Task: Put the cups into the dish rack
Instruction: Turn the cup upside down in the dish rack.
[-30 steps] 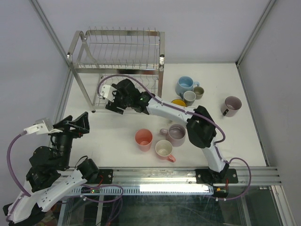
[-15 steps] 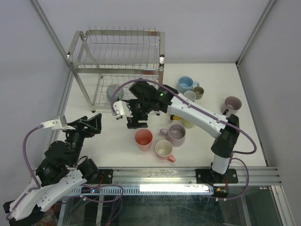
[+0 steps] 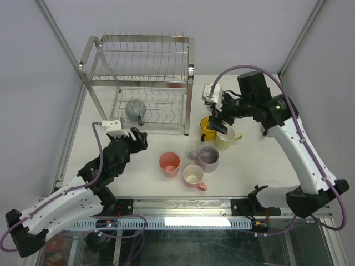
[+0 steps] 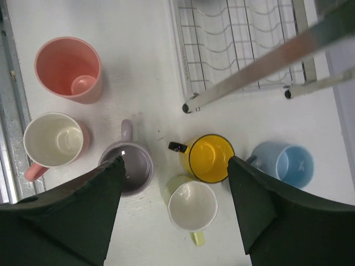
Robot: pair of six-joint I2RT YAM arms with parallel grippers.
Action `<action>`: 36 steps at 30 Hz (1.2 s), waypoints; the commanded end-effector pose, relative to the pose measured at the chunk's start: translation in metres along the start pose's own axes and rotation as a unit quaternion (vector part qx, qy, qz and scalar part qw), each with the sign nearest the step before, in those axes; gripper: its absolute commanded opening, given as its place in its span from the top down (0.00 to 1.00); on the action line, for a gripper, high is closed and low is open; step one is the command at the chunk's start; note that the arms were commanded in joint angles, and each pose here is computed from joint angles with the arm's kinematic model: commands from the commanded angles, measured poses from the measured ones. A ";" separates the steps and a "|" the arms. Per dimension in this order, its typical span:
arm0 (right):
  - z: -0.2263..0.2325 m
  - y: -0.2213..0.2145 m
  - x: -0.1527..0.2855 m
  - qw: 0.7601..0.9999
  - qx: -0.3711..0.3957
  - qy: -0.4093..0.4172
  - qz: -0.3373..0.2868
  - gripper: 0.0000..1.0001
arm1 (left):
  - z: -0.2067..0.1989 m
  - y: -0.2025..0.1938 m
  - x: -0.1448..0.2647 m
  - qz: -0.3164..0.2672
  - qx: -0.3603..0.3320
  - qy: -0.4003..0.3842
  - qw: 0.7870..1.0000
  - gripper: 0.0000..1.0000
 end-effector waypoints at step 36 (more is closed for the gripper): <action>-0.034 -0.123 0.006 0.953 -0.244 -0.115 -0.136 0.21 | 0.012 0.010 -0.153 0.043 -0.125 0.129 0.983 0.52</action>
Point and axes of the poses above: each gripper's point midway between its finger pads, its own x axis back along the fingers, its own z axis along the line the jaws close on, y = z × x, the point moved 7 cm from there along x, back along the fingers, and after that the axes turned 10 degrees about -x, right-handed, at the moved point
